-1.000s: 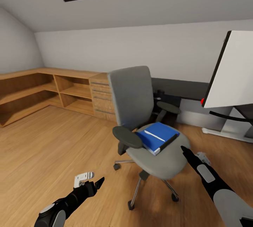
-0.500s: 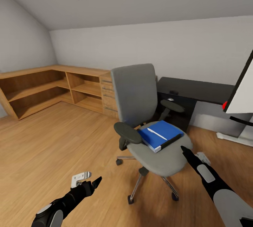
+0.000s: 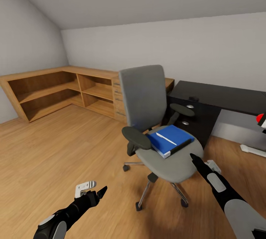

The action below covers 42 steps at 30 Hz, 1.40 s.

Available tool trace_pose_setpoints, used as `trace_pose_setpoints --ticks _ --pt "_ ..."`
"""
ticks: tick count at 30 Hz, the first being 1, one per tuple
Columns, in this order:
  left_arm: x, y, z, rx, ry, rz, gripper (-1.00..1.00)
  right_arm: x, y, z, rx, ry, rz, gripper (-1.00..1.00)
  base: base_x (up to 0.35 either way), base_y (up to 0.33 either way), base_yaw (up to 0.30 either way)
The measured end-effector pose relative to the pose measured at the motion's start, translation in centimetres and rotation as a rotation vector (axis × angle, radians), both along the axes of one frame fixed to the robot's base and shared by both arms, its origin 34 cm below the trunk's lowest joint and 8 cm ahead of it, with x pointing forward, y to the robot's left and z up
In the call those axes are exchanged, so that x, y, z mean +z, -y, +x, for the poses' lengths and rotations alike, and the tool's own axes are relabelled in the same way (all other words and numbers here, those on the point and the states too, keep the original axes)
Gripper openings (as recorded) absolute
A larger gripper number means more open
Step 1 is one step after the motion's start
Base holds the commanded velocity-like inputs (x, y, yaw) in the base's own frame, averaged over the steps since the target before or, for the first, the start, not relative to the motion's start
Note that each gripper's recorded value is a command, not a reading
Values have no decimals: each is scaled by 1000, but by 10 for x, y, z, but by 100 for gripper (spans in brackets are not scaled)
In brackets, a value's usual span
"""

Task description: In the bedroom, organize the workspace by keeping the computer under the desk, ensuring the monitor is on the desk, placing the keyboard on the desk next to the monitor, placing the mouse on the desk next to the keyboard, moving the folder from the swivel chair onto the desk next to the mouse, stacking the notebook on top of the folder with the pen on top of the notebook, and positioning the swivel chair next to the desk.

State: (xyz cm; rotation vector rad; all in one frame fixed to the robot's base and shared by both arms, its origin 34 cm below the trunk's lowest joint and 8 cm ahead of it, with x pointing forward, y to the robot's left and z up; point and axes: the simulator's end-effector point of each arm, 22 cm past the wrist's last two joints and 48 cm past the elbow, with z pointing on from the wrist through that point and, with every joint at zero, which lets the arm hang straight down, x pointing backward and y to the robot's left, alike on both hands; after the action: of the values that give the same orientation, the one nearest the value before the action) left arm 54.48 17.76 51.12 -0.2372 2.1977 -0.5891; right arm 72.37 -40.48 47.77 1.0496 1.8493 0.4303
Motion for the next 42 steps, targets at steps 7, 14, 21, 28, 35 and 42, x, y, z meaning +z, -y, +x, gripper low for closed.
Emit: trace_pose_setpoints --ticks 7,14,21,28,35,42 --pt "0 0 0 0 0 -1 100 0 1 0 -2 2 -5 100 13 0 3" --pt "-4 5 -2 -2 -12 -8 100 5 14 0 -17 11 -7 100 0 0 0" --pt "-4 5 -2 4 -11 -12 100 5 15 0 -16 13 -19 100 0 0 0" --pt "-4 5 -2 6 -11 -13 100 7 26 -2 -24 13 -33 100 1 0 0" --pt "-4 5 -2 6 -10 -13 100 8 27 -2 -25 13 -34 100 171 0 0" --pt "-4 5 -2 6 -11 -12 100 8 29 -2 -25 12 -35 100 175 0 0"
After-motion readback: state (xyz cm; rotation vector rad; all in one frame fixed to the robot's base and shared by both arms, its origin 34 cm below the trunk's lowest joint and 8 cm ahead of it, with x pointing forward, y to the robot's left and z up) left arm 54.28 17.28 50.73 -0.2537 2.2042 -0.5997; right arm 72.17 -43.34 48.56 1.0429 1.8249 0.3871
